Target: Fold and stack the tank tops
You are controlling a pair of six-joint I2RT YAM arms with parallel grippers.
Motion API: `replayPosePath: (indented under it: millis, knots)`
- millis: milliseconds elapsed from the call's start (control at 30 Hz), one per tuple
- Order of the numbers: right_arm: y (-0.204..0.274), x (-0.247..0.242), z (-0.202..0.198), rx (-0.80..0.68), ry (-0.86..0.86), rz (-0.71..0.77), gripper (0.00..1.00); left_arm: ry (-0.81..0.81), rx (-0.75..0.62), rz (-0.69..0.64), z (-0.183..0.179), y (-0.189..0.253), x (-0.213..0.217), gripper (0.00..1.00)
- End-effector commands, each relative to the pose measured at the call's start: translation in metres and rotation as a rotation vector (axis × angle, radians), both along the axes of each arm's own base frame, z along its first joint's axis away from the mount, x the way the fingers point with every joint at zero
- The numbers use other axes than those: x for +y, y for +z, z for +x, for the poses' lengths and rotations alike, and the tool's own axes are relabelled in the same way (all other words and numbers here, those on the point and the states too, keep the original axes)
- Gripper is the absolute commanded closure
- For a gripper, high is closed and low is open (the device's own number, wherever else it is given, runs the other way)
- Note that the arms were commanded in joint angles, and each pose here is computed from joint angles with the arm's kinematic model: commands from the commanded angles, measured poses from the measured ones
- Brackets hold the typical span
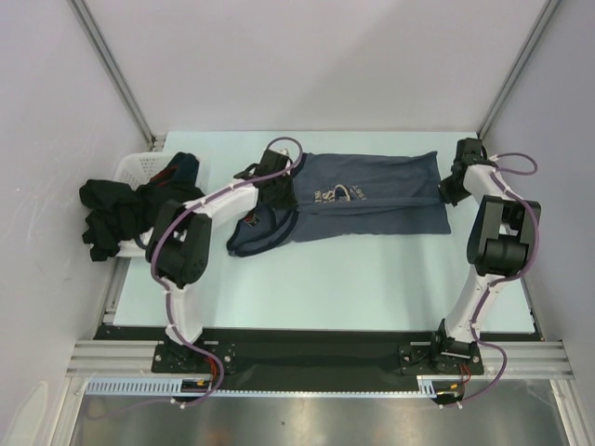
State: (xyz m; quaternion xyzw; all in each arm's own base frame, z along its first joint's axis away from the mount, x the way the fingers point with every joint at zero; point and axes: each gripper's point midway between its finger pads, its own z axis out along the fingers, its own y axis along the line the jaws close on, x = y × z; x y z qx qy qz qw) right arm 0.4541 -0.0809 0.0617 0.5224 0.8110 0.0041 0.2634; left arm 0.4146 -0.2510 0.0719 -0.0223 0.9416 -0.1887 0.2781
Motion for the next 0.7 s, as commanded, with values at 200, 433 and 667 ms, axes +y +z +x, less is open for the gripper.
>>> replayPosePath:
  millis: [200, 433, 667]
  knots:
    - [0.041, -0.027, 0.016, -0.050, -0.037, -0.151, 0.23, 0.039, -0.149, 0.056, 0.045, 0.055, 0.021, 0.15]
    - [0.042, -0.020, -0.052, -0.079, -0.046, -0.129, 0.36, 0.036, -0.196, 0.021, -0.003, 0.083, 0.040, 0.11]
    - [-0.010, -0.009, -0.080, -0.062, -0.035, 0.000, 0.38, 0.018, -0.161, -0.001, -0.071, 0.059, 0.061, 0.10]
